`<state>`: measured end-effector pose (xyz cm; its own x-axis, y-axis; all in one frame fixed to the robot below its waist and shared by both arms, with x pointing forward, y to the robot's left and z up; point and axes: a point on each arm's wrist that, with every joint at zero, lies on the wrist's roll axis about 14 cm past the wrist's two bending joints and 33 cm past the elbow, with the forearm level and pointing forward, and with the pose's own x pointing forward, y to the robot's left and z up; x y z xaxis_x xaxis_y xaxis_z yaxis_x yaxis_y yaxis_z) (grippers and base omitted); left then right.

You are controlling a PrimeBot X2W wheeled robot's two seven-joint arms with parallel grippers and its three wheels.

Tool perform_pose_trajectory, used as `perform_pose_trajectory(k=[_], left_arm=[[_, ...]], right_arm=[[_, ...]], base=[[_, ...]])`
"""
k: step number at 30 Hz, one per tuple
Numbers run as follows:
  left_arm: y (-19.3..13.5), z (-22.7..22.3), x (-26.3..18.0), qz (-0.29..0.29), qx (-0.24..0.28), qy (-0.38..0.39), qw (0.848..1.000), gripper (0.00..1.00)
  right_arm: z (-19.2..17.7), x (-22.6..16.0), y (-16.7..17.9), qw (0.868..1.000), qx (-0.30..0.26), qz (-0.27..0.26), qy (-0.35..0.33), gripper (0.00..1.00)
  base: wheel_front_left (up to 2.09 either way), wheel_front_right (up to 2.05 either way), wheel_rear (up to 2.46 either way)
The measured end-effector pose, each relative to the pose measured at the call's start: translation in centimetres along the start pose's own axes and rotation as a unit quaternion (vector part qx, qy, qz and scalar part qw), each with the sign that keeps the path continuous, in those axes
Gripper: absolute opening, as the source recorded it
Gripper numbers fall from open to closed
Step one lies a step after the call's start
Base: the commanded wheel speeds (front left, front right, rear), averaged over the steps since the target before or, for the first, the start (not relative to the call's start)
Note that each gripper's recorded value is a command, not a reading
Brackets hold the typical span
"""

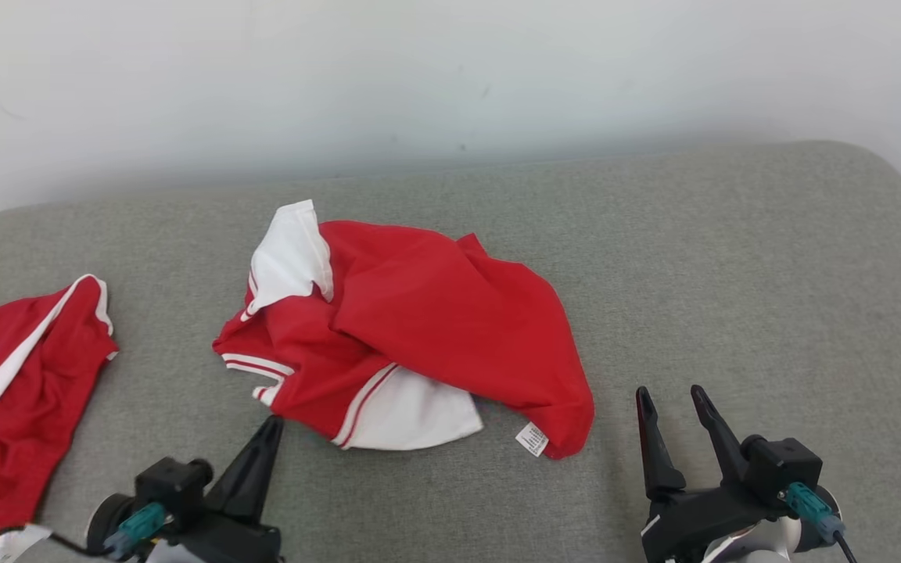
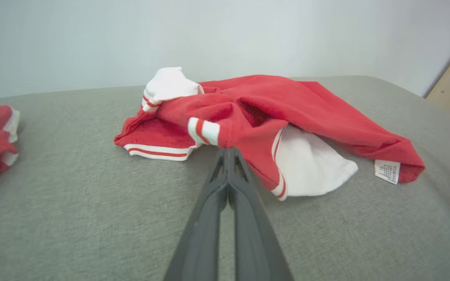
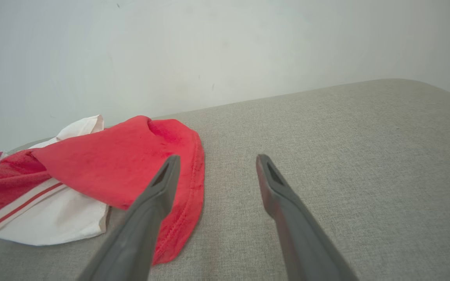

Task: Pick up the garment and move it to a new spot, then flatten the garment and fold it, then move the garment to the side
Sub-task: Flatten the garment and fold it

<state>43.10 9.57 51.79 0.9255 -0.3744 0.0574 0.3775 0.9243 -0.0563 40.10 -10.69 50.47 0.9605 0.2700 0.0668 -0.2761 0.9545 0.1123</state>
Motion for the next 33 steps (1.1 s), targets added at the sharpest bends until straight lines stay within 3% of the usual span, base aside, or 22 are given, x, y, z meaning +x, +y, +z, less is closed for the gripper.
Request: perform_pose_trajectory(k=[14, 15, 16, 17, 33], left_arm=[[6.9, 1.7, -4.4, 0.112, 0.023, -0.012, 0.993, 0.00], [6.9, 1.4, -4.5, 0.112, 0.020, -0.007, 0.993, 0.08], [6.8, 1.0, -4.6, 0.112, 0.018, -0.003, 0.994, 0.69], [6.8, 0.9, -4.6, 0.113, 0.017, -0.002, 0.993, 1.00], [6.7, 1.6, -5.6, 0.151, -0.013, -0.036, 0.988, 1.00]], right_arm=[[-0.4, 0.8, 1.9, 1.000, 0.003, 0.029, 0.006, 1.00], [-0.5, 0.9, 2.0, 1.000, 0.003, 0.030, 0.007, 1.00], [-0.5, 0.9, 2.0, 0.999, 0.004, 0.031, 0.008, 1.00], [-0.6, 0.9, 2.0, 0.999, 0.004, 0.030, 0.009, 1.00], [-0.7, 1.1, 1.8, 1.000, 0.003, 0.028, 0.010, 1.00]], base=[[0.00, 0.00, 0.00], [0.00, 0.00, 0.00], [0.00, 0.00, 0.00], [0.00, 0.00, 0.00], [0.00, 0.00, 0.00]])
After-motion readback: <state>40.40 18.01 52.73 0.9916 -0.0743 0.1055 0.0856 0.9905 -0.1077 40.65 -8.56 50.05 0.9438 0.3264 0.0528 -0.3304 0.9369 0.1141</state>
